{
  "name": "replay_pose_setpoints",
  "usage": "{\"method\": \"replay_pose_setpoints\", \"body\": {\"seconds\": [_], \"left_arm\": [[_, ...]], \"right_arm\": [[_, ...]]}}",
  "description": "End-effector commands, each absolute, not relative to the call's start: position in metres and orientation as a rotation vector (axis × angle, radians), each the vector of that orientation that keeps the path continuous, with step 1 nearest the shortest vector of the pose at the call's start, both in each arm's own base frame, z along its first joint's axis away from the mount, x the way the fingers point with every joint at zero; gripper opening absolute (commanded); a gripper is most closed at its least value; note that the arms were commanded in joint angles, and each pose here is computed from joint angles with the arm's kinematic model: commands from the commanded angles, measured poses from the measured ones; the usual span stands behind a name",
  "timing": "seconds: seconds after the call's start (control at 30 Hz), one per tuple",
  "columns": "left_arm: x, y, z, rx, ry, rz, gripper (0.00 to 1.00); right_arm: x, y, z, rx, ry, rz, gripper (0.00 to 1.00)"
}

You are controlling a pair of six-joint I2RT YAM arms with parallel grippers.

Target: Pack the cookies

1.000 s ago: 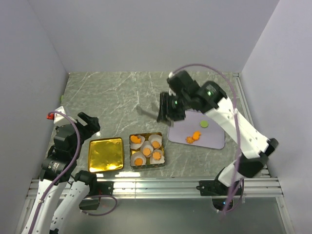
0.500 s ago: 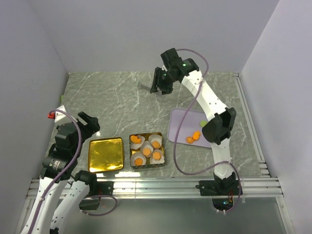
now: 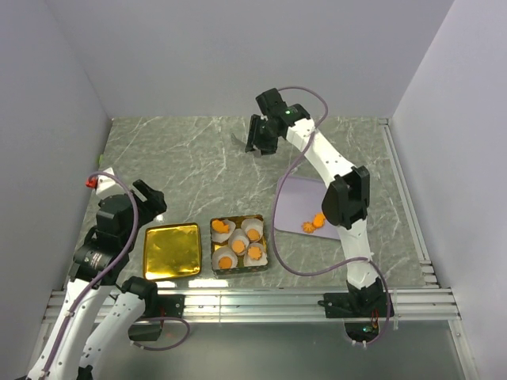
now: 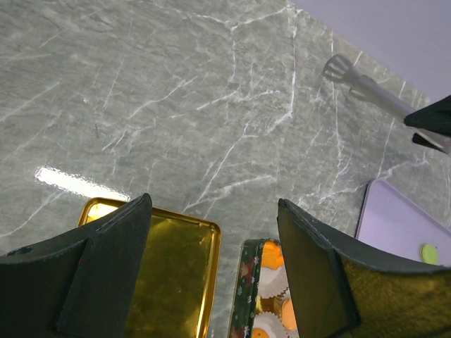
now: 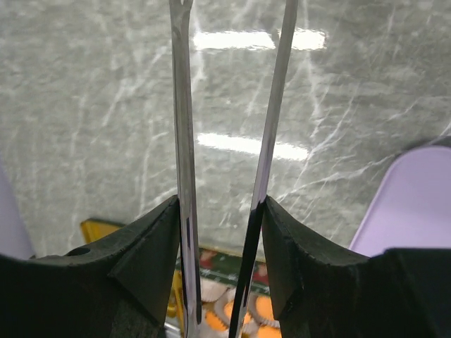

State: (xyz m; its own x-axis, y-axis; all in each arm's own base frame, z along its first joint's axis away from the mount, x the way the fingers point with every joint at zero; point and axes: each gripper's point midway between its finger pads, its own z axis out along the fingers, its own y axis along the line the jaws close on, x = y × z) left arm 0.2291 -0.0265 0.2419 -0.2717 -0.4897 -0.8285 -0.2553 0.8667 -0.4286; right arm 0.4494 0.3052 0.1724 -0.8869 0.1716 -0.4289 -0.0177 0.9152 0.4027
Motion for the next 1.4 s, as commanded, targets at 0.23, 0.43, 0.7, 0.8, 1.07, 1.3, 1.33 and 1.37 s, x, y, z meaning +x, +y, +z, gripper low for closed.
{"method": "replay_pose_setpoints", "body": {"seconds": [0.23, 0.43, 0.7, 0.8, 1.07, 1.3, 1.33, 1.37], "left_arm": [[0.232, -0.031, 0.250, -0.545, 1.851, -0.274, 0.78], [0.231, -0.030, 0.251, -0.546, 1.844, -0.276, 0.78], [0.231, -0.030, 0.253, -0.546, 1.837, -0.278, 0.78], [0.231, -0.030, 0.253, -0.547, 1.835, -0.277, 0.78], [0.246, -0.044, 0.228, -0.520, 1.965, -0.257, 0.99], [0.268, -0.061, 0.210, -0.630, 2.232, -0.213, 0.99], [0.271, -0.063, 0.201, -0.678, 2.280, -0.210, 0.99], [0.271, -0.066, 0.201, -0.701, 2.303, -0.251, 0.99]], "right_arm": [[0.453, 0.319, 0.086, 0.117, 2.704, 0.456, 0.55], [0.429, 0.321, 0.051, 0.122, 2.803, 0.450, 0.56], [0.418, 0.319, 0.039, 0.097, 2.836, 0.385, 0.87], [0.416, 0.314, 0.037, 0.099, 2.847, 0.355, 0.95], [0.421, 0.297, 0.100, 0.093, 2.724, 0.299, 0.96], [0.391, 0.261, 0.189, 0.126, 2.577, 0.304, 0.99], [0.382, 0.256, 0.209, 0.130, 2.541, 0.335, 1.00], [0.375, 0.250, 0.215, 0.143, 2.531, 0.340, 1.00]]}}
